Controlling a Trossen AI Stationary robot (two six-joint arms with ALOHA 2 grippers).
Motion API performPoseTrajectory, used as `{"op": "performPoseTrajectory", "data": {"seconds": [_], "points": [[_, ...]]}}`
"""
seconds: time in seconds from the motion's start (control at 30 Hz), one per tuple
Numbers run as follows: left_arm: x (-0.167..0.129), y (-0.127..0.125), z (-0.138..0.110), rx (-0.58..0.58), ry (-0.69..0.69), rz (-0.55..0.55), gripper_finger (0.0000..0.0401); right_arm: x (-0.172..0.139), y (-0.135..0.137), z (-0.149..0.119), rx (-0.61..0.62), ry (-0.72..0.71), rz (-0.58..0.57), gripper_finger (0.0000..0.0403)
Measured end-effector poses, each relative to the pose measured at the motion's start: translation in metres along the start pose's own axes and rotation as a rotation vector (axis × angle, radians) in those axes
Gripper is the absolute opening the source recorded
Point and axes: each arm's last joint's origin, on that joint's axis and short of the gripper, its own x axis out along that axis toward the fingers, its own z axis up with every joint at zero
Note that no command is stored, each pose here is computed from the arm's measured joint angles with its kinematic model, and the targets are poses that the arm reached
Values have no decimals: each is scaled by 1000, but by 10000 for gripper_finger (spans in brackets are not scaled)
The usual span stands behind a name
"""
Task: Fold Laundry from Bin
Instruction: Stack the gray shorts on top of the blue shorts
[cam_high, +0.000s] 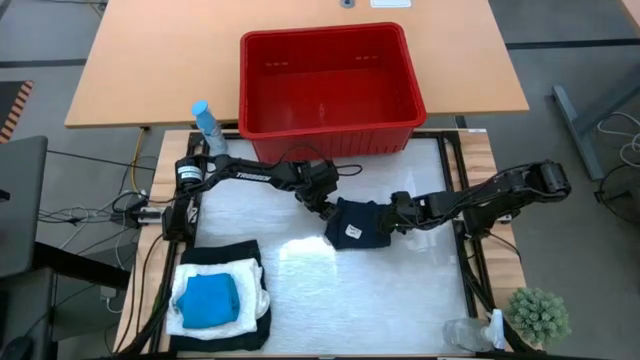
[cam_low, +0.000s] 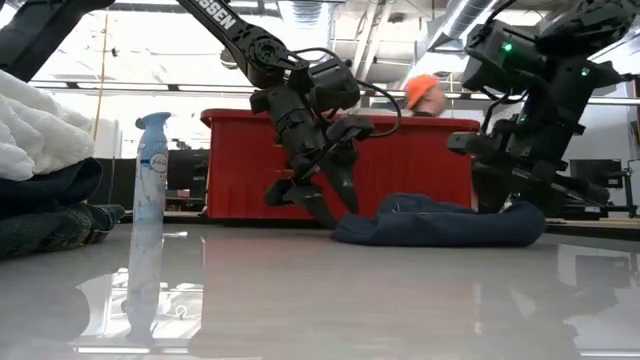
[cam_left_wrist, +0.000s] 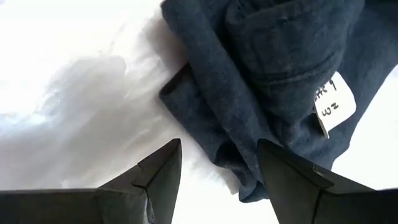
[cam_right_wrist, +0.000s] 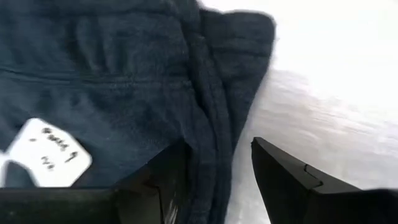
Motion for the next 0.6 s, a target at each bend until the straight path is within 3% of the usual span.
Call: {"op": "performPoseTrajectory", "data": {"seconds": [0.2,0.37,0.47,0.6], "points": [[0,0,1,-5,-9,3,199,18,9,-1,-38,23,31,203],[0,0,1,-3,-15,7,199,28,5,-2,-35,95,-11,192],[0,-1,2,1,-25,1,199,35,6,-2,-26,147,-19,155],[-1,-2,3,6,-39,-9,199,43,7,-1,-45,175,-2,75]]}}
